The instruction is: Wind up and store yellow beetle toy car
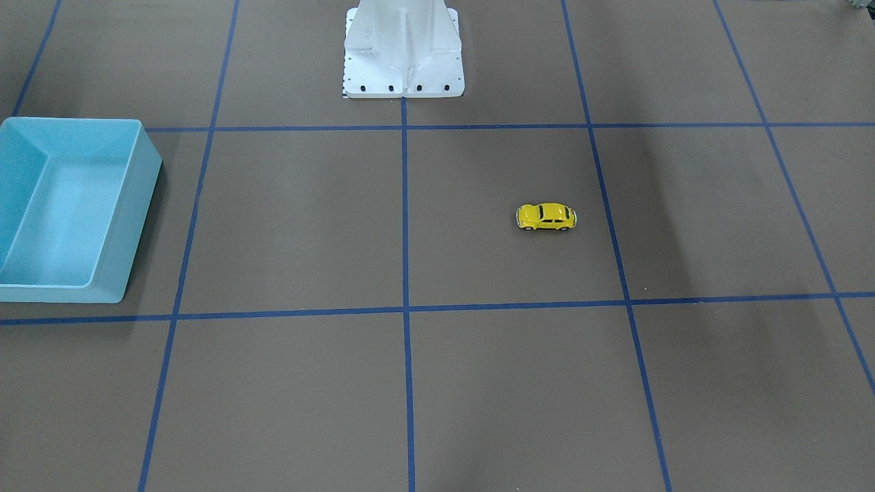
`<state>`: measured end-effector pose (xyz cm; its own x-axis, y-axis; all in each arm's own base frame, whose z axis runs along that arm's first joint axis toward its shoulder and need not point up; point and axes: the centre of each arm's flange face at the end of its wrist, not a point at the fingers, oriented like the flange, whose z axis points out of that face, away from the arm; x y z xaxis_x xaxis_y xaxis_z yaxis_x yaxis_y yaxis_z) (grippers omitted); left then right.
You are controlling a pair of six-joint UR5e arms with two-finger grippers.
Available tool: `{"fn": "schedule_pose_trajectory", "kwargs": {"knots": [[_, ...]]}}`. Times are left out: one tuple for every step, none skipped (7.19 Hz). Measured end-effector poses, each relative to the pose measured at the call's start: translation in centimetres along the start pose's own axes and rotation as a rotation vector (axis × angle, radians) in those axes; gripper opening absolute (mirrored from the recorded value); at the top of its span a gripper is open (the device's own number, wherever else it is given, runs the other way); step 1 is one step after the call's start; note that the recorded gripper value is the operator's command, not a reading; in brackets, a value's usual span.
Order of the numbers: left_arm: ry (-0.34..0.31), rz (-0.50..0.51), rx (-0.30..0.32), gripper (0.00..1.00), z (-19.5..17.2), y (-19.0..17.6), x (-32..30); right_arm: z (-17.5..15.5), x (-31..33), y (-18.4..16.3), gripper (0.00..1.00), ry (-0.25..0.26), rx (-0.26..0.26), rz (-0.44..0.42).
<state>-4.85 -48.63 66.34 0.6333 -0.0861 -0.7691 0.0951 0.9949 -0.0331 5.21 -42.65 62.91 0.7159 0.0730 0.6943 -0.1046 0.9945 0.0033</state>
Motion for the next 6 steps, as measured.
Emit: {"fn": "schedule_pose_trajectory", "kwargs": {"knots": [[0.000,-0.002,0.000,1.00,0.0,0.0,0.0,0.0,-0.1,-0.1,1.00,-0.001,0.001,-0.001],[0.000,-0.004,0.001,1.00,0.0,0.0,0.0,-0.1,-0.2,-0.2,1.00,-0.002,0.002,-0.002],[0.005,0.000,0.005,1.00,-0.2,-0.1,0.2,-0.2,-0.2,-0.4,1.00,-0.002,0.004,-0.004],[0.011,0.009,0.010,1.00,-0.5,-0.3,0.6,-0.2,-0.3,-0.4,1.00,-0.004,0.004,-0.004],[0.015,0.021,0.019,1.00,-0.9,-0.7,1.2,-0.3,-0.3,-0.4,1.00,-0.008,0.005,-0.004],[0.018,0.044,0.029,1.00,-1.4,-1.0,2.3,-0.3,-0.3,-0.4,1.00,-0.010,0.005,-0.004]]}}
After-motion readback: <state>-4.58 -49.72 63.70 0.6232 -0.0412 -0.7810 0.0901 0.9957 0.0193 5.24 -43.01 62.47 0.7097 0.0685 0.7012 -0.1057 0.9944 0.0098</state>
